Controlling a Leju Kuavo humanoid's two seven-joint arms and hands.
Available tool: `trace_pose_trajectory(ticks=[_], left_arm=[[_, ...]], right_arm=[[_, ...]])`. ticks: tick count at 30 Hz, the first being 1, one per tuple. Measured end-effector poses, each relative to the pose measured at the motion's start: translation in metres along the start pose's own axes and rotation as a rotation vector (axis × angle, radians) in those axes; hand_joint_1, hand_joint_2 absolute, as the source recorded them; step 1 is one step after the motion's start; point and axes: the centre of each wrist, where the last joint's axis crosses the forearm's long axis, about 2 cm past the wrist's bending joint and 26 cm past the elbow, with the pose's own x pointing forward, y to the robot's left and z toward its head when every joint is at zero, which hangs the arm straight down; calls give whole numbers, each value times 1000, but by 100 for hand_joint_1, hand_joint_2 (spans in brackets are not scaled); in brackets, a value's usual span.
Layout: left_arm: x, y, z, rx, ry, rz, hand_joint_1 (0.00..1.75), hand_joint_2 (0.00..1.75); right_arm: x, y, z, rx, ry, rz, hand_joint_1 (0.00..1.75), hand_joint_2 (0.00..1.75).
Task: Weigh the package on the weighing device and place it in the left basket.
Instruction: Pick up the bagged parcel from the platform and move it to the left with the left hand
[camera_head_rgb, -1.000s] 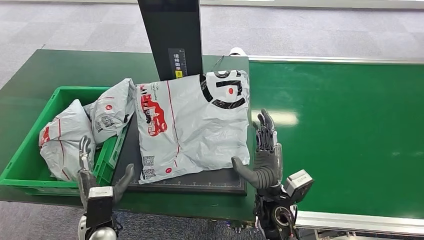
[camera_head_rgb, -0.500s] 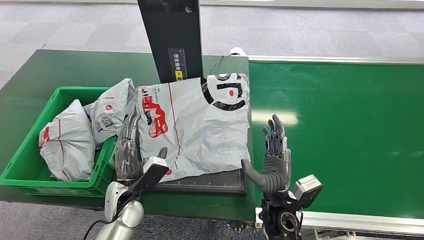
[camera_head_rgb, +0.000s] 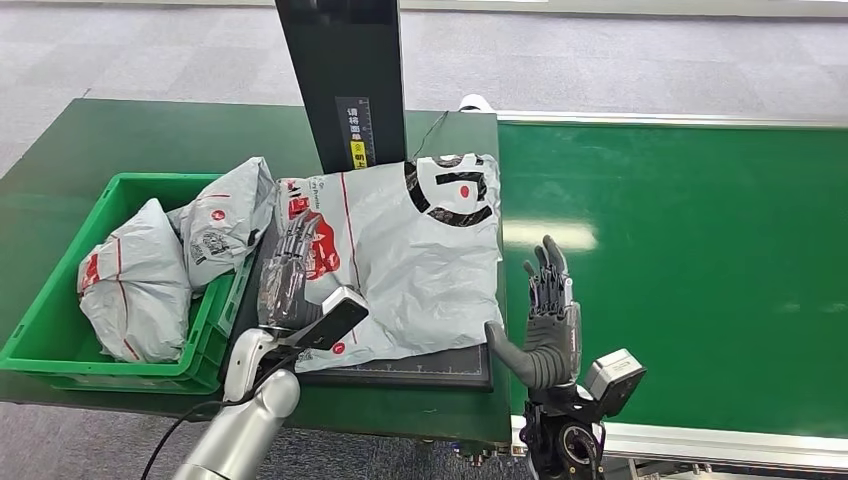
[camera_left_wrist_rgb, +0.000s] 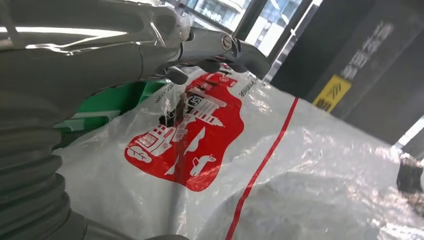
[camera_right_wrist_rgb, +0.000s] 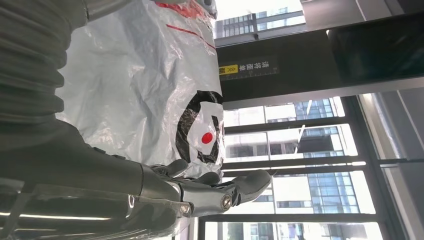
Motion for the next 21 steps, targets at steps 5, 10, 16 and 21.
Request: trace_pose_trajectory(ticks=[5,10,16,21], left_arm=[[-8,-7,-5,-88,6,-17,0,175],[-18,-11,-13,-167,-2,-37,0,175],[-37,-5,-27,-232,8,-62,0,175],[-47,0,-34,-274,16,-85,0,175]], right_arm=[[-2,-1,2,-2,11,-8,0,175],[-4,-2,4,-15,20,-17,0,175],[-6,-4,6,-27,29,-25,0,175],[-7,-5,8,-30,36,-29,0,175]])
